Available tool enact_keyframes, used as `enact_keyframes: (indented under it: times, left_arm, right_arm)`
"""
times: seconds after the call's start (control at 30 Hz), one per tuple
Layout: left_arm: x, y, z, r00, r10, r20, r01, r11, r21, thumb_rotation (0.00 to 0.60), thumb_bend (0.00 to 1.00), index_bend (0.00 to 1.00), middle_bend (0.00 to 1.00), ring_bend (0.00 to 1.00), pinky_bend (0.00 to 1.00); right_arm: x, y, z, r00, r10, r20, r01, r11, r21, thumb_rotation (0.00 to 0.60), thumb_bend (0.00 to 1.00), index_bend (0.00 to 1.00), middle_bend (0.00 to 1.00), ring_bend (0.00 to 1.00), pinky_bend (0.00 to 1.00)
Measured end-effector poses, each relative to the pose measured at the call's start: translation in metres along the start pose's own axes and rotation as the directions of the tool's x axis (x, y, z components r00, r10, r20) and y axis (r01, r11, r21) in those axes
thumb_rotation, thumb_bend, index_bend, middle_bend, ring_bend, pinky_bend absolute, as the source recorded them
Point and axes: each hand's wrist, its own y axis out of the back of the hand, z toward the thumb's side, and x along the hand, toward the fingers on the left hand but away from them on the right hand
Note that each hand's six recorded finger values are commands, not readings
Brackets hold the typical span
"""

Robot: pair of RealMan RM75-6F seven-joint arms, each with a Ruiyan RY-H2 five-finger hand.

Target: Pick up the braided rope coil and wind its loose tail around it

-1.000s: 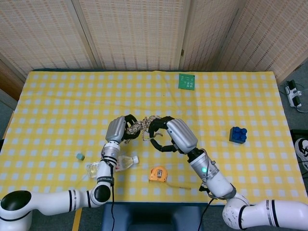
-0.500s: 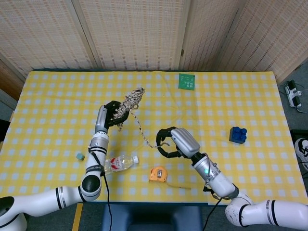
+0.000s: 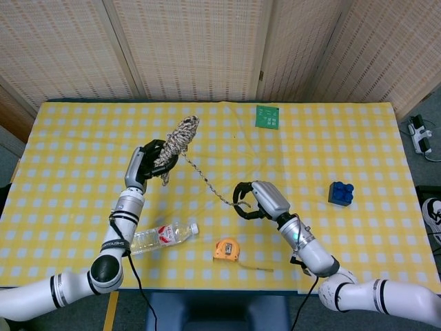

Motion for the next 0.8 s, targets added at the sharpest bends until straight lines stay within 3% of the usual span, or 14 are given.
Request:
enact_keyframes:
  times: [0.47,0.6,0.8]
  left_arm:
    - [-0.026,-0.006,0.009,0.988,-0.149,0.039,0.149,0.989,0.002,0.6,0.75,0.66,0.68,0.66,0.74]
    - [-0.034,-0.012,0.007,0.979,-0.201,0.046,0.198,0.978,0.057,0.6,0.75,0.66,0.68,0.65,0.74]
    - [-0.048,-0.023,-0.004,0.953,-0.3,0.041,0.288,0.94,0.185,0.6,0.74,0.66,0.68,0.65,0.73]
  right_arm:
    - [-0.02,0.003,-0.027,0.994,-0.021,0.103,0.02,1.0,0.005,0.6,0.55,0.67,0.48,0.44,0.34]
    - [-0.026,0.007,-0.026,0.993,-0.032,0.115,0.035,0.999,-0.022,0.6,0.55,0.67,0.48,0.44,0.34]
    - [-0.033,0.019,-0.008,0.995,-0.055,0.087,0.06,0.997,-0.048,0.6,0.55,0.67,0.48,0.44,0.34]
